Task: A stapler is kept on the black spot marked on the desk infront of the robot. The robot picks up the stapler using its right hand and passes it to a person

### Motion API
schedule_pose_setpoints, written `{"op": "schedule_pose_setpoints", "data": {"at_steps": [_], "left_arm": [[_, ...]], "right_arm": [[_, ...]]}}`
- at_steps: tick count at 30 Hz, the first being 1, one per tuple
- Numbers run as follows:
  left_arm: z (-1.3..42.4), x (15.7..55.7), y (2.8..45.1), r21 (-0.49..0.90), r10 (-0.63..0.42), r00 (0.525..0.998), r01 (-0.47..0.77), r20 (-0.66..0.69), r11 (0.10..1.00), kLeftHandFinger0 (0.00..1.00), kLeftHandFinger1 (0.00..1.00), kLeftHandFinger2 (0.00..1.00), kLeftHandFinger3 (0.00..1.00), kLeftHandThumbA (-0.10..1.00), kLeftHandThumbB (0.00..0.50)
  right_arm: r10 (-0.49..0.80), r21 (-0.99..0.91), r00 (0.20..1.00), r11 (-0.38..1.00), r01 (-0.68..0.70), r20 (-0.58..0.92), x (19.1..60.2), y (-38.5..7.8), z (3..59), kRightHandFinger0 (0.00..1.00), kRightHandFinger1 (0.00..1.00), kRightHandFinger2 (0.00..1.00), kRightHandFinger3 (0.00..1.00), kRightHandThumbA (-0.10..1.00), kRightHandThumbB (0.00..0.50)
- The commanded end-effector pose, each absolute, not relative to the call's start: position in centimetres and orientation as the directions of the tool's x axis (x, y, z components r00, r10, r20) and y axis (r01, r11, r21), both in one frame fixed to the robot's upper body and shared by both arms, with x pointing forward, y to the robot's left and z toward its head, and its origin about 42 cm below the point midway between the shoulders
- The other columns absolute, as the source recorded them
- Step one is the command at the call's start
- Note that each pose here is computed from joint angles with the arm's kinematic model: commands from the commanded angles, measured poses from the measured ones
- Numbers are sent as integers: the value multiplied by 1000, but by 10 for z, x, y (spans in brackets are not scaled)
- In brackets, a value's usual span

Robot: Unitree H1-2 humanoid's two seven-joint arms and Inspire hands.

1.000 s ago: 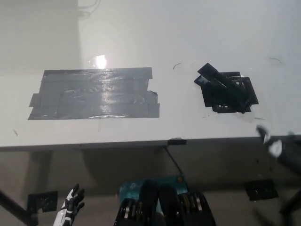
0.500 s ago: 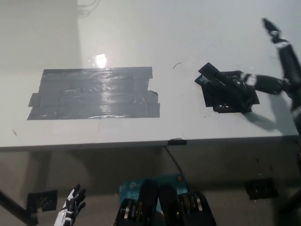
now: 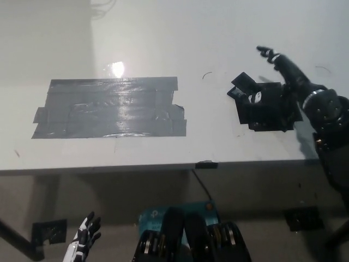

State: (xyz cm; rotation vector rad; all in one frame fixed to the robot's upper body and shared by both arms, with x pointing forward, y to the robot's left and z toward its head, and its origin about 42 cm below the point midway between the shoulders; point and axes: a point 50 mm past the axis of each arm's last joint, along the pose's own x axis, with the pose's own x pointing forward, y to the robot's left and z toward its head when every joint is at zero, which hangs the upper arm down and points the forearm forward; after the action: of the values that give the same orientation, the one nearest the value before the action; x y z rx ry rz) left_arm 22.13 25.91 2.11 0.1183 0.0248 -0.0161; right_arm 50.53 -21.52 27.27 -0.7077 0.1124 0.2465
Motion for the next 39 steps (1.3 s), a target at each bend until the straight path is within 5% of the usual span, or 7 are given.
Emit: {"op": "schedule_pose_setpoints", "data": {"at_steps": [1, 13, 39], "left_arm": [[30, 225, 262, 120, -25, 999, 21, 34, 993, 1000, 1000, 1000, 1000, 1000, 493], [32, 228, 263, 132, -21, 999, 15, 45, 991, 1000, 1000, 1000, 1000, 1000, 493], [33, 231, 262, 137, -27, 998, 18, 57, 990, 1000, 1000, 1000, 1000, 1000, 497]], "right_arm": [[196, -680, 962, 680, -273, -190, 523, -202, 305, 1000, 1000, 1000, 1000, 971, 383], [100, -766, 964, 589, -257, -246, 543, -212, 305, 1000, 1000, 1000, 1000, 1000, 372], [116, -745, 947, 591, -309, -301, 548, -195, 293, 1000, 1000, 1000, 1000, 1000, 353]]}}
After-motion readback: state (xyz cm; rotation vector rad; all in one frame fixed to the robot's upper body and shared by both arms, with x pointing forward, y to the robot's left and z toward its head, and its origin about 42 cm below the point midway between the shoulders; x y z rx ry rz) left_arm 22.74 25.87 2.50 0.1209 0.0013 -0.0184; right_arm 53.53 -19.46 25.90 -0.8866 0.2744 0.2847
